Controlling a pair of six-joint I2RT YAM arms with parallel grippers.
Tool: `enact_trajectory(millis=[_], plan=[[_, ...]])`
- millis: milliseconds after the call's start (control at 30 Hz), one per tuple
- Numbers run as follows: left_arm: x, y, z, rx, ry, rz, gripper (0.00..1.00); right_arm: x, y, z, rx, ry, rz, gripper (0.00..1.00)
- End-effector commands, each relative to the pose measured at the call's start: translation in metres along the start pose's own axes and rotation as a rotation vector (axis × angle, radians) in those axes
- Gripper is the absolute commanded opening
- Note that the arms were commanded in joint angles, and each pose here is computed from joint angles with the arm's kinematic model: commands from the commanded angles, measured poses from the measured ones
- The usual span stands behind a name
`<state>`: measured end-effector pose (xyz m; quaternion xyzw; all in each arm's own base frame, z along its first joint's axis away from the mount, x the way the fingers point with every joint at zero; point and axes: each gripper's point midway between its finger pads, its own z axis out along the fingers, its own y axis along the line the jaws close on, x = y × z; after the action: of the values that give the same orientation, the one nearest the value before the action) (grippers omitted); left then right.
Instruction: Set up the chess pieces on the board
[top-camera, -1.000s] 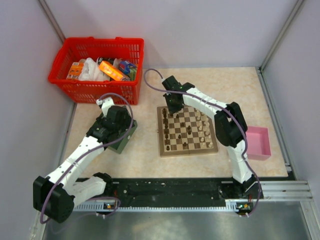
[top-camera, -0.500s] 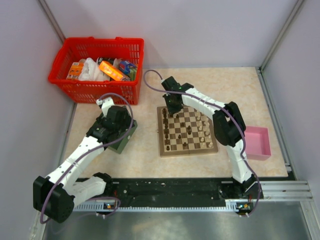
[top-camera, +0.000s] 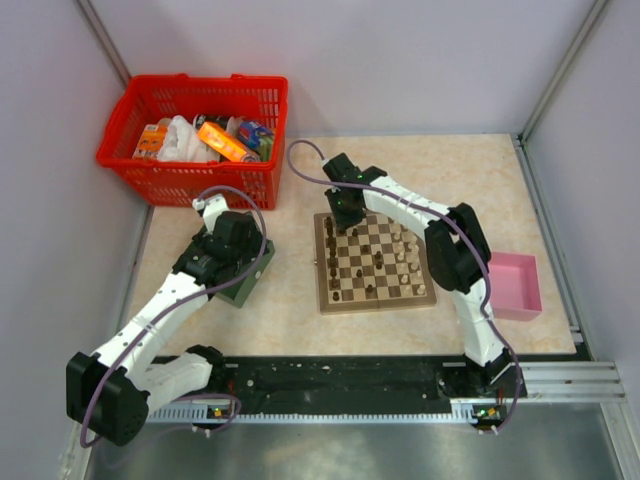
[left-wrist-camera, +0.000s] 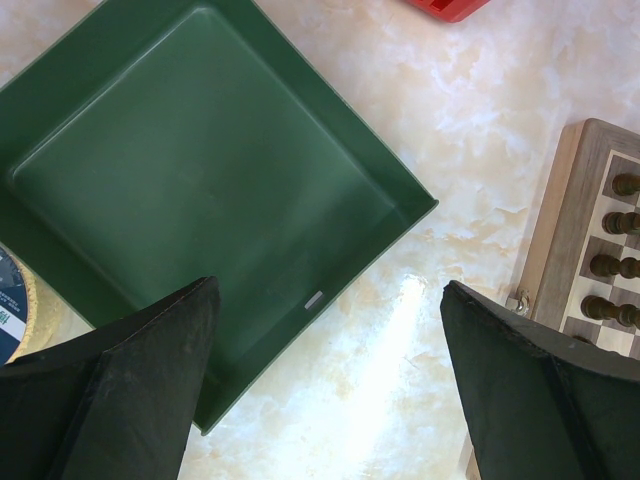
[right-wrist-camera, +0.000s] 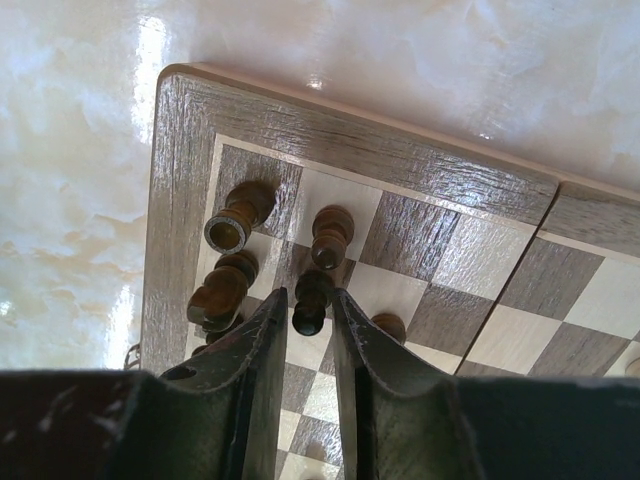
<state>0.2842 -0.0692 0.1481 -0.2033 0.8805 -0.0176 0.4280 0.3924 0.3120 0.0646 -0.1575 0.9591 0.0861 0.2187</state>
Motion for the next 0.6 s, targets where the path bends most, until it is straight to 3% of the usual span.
enact_trajectory(millis=[0, 333, 567], plan=[[-0.015, -0.008, -0.002, 0.021, -0.039, -0.034, 0.97, -0.017, 0.009, -0.009, -0.026, -0.049, 0.004, 0.27], [-0.018, -0.006, -0.005, 0.019, -0.049, -0.034, 0.97, -0.043, 0.012, -0.043, -0.042, -0.141, 0.008, 0.33], [-0.016, -0.006, -0.005, 0.020, -0.045, -0.037, 0.97, -0.041, -0.016, -0.062, 0.012, -0.166, 0.047, 0.33]])
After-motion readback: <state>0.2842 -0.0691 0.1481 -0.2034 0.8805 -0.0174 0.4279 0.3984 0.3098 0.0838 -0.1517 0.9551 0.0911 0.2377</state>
